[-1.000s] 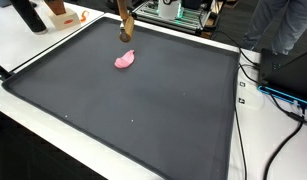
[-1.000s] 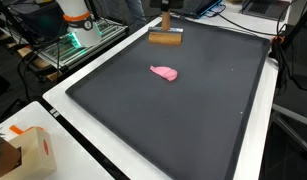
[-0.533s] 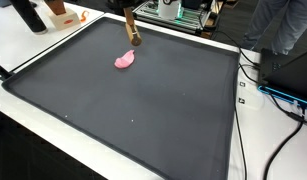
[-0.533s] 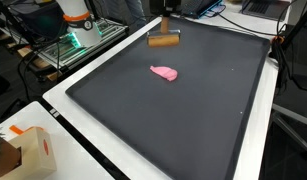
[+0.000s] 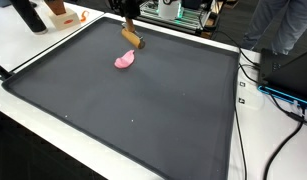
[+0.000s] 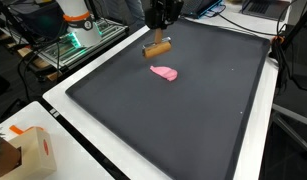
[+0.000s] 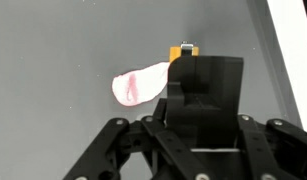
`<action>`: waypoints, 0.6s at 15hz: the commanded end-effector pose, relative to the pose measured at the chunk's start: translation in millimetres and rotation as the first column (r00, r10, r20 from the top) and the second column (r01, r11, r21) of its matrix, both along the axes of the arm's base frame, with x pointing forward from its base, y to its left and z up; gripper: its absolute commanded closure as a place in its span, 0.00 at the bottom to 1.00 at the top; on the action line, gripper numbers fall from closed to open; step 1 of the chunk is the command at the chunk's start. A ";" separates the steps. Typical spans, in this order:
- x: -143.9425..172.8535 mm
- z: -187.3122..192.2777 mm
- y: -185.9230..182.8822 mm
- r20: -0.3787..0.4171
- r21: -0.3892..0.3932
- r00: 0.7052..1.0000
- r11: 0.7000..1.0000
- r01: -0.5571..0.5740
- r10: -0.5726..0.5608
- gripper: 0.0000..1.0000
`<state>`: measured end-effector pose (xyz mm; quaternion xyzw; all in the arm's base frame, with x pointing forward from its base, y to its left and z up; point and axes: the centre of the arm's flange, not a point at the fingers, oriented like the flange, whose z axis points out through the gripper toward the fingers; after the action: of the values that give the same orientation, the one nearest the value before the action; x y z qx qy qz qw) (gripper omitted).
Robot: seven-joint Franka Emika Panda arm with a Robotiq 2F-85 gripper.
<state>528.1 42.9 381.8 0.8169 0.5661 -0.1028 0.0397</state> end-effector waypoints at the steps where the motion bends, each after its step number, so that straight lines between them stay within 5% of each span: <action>1: -14.2 -15.5 -0.7 0.015 -0.020 0.986 0.986 -0.163 0.164 0.76; 9: -17.7 -49.6 -0.1 0.019 -0.039 0.970 0.970 -0.240 0.241 0.76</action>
<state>515.4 44.0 340.4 0.7514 0.6492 -0.1053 0.0540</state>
